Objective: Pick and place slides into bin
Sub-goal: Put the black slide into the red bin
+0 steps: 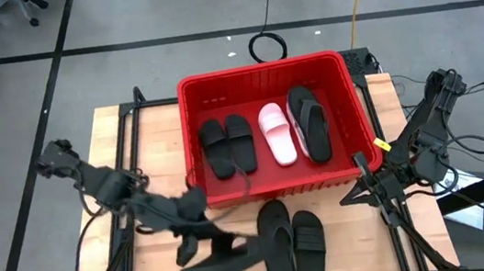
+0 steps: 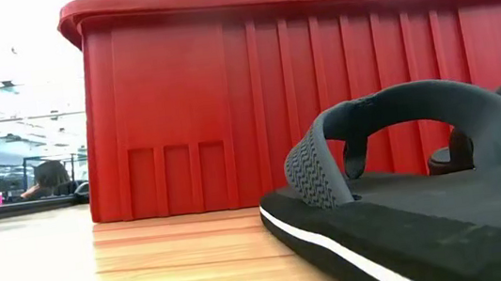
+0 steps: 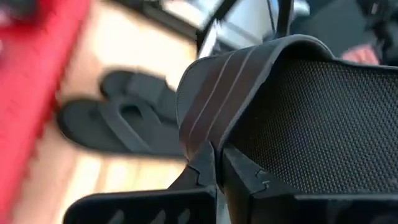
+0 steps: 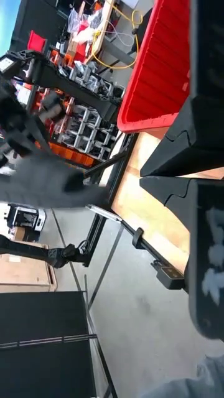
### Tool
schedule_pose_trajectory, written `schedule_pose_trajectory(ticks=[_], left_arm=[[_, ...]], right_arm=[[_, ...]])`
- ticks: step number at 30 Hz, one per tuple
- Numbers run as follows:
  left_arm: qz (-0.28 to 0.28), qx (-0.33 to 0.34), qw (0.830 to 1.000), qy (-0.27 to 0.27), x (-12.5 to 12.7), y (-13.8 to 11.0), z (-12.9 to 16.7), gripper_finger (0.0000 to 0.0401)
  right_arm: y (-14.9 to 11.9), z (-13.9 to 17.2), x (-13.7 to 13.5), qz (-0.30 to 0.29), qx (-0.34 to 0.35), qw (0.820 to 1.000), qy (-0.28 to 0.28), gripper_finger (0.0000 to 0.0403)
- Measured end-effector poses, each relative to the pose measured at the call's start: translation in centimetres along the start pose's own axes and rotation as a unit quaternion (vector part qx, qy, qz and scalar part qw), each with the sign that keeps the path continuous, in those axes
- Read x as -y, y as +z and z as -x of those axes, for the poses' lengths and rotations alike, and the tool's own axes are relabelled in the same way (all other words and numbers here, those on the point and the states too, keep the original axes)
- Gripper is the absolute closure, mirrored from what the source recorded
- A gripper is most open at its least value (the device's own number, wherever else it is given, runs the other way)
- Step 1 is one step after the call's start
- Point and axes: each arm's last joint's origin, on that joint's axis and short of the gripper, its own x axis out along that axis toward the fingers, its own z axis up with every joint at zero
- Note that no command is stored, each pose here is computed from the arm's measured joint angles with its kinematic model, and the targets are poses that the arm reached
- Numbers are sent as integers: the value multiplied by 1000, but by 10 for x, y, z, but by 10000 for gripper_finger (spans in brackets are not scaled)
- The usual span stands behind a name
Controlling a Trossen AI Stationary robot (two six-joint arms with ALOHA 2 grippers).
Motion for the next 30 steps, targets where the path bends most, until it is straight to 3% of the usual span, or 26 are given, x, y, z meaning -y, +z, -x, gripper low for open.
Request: schedule_pose_trajectory(ticks=[8, 11, 15, 18, 23, 30], left_arm=[[-62, 132, 987, 67, -18, 30, 28, 401], [-94, 162, 974, 129, -31, 41, 30, 401], [-147, 179, 942, 243, -52, 51, 34, 401], [-179, 161, 911, 334, -71, 57, 31, 401], [-187, 99, 864, 458, -103, 60, 16, 401], [-194, 9, 831, 521, -142, 64, -27, 401]], right_arm=[[0, 0, 2, 1, -3, 1000, -27, 403], [0, 0, 2, 3, -4, 1000, -28, 403], [0, 0, 2, 3, -4, 1000, -28, 403], [0, 0, 2, 3, -5, 999, -40, 403], [0, 0, 2, 2, -5, 999, -40, 403], [0, 0, 2, 2, -5, 999, -41, 403]])
